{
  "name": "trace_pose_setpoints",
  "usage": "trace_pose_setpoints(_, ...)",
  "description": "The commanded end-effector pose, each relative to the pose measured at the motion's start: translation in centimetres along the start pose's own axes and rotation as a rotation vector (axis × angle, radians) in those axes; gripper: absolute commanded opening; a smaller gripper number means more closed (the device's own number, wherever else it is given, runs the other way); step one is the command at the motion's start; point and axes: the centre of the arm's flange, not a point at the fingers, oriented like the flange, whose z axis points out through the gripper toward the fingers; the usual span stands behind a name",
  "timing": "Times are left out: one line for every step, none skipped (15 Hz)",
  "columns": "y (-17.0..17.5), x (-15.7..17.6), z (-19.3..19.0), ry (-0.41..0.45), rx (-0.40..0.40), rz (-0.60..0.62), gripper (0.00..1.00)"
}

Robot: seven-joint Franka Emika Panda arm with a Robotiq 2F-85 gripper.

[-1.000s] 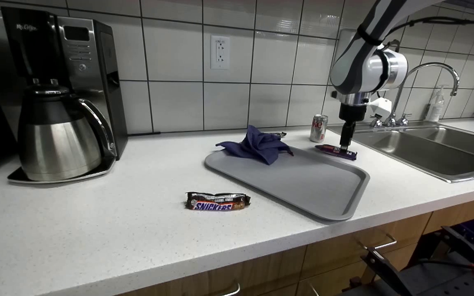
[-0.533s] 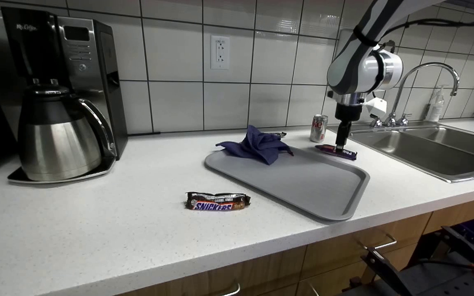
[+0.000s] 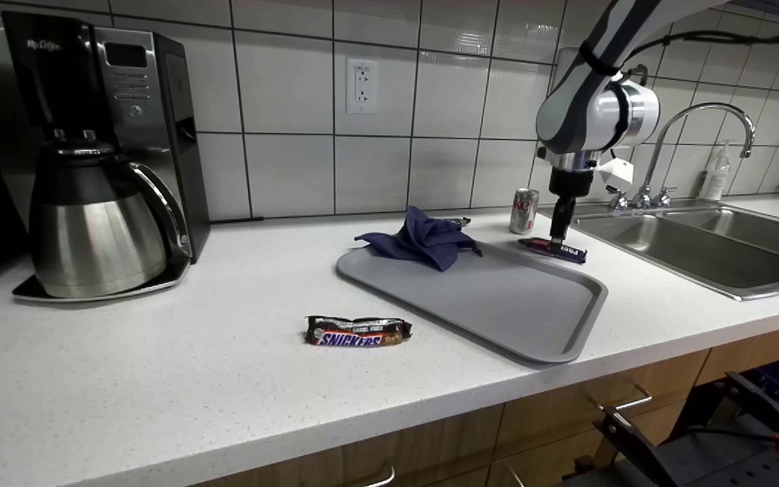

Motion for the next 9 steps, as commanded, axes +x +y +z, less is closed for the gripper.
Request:
trace_pose_setpoints(0.8, 0.3, 0.0, -0.002, -0.005, 0.004, 0.4)
trace_pose_setpoints(0.8, 0.3, 0.0, -0.002, -0.005, 0.005, 0.34)
trace_pose_setpoints(0.8, 0.3, 0.0, -0.002, -0.004, 0.005, 0.27)
trace_pose_setpoints(0.8, 0.3, 0.0, -0.003, -0.004, 0.005, 0.18)
trace_pose_setpoints(0.8, 0.2, 0.0, -0.004, -0.005, 0.006, 0.11)
trace_pose_setpoints(0.7, 0.1, -0.3, -0.006, -0.006, 0.008, 0.04)
trace_pose_setpoints(0.7, 0.0, -0.5, -0.007, -0.007, 0.009, 0.06)
trace_pose_setpoints(0.7, -0.1, -1.0, -0.008, -0.006, 0.01, 0.05)
trace_pose_setpoints(0.7, -0.3, -1.5, -0.007, -0.007, 0.009, 0.05)
